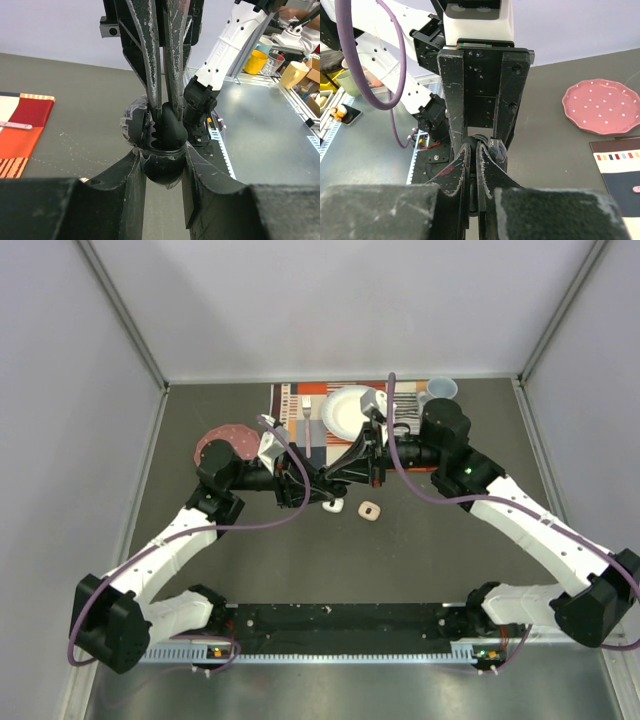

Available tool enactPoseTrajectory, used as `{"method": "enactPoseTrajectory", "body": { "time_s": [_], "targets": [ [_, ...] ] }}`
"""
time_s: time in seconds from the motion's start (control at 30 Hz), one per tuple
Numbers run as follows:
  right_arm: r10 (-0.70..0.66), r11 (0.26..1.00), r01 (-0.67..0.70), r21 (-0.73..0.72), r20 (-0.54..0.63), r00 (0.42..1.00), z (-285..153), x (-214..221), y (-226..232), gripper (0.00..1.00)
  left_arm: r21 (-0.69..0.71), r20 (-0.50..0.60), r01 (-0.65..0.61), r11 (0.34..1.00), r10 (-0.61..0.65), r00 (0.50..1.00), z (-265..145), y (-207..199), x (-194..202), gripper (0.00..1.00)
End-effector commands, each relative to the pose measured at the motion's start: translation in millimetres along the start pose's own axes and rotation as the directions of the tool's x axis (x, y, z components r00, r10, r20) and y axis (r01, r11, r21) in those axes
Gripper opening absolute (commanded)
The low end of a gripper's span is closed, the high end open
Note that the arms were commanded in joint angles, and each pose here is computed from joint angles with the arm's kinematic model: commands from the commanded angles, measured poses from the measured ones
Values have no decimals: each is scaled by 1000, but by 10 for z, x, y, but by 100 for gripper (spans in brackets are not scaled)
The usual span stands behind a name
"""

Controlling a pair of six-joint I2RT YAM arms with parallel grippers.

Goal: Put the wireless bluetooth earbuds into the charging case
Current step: Insert the left earbud into the left side groove of the charging case.

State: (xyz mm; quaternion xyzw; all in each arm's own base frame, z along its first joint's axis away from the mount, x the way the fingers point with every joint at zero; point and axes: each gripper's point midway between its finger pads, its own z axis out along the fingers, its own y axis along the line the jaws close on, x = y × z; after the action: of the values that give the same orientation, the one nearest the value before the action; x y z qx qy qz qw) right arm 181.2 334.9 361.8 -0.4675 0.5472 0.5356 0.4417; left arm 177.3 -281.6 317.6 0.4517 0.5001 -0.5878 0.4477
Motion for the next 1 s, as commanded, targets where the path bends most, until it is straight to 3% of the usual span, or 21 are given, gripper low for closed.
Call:
{"method": "enactPoseTrajectory", "body": {
  "time_s": [0.0,0.5,0.97],
  "targets": [
    [-25,998,24,-51,-17,1000,91,5,106,0,4,50,-87,996,86,995,48,-62,-258,0],
    [-11,999,9,-31,-79,997,53,170,89,0,-73,108,-133,988,141,984,15,-29,-394,0],
    [-21,999,18,-33,-115,993,84,257,41,0,-59,116,-155,986,162,980,19,-78,-479,0]
  ]
}}
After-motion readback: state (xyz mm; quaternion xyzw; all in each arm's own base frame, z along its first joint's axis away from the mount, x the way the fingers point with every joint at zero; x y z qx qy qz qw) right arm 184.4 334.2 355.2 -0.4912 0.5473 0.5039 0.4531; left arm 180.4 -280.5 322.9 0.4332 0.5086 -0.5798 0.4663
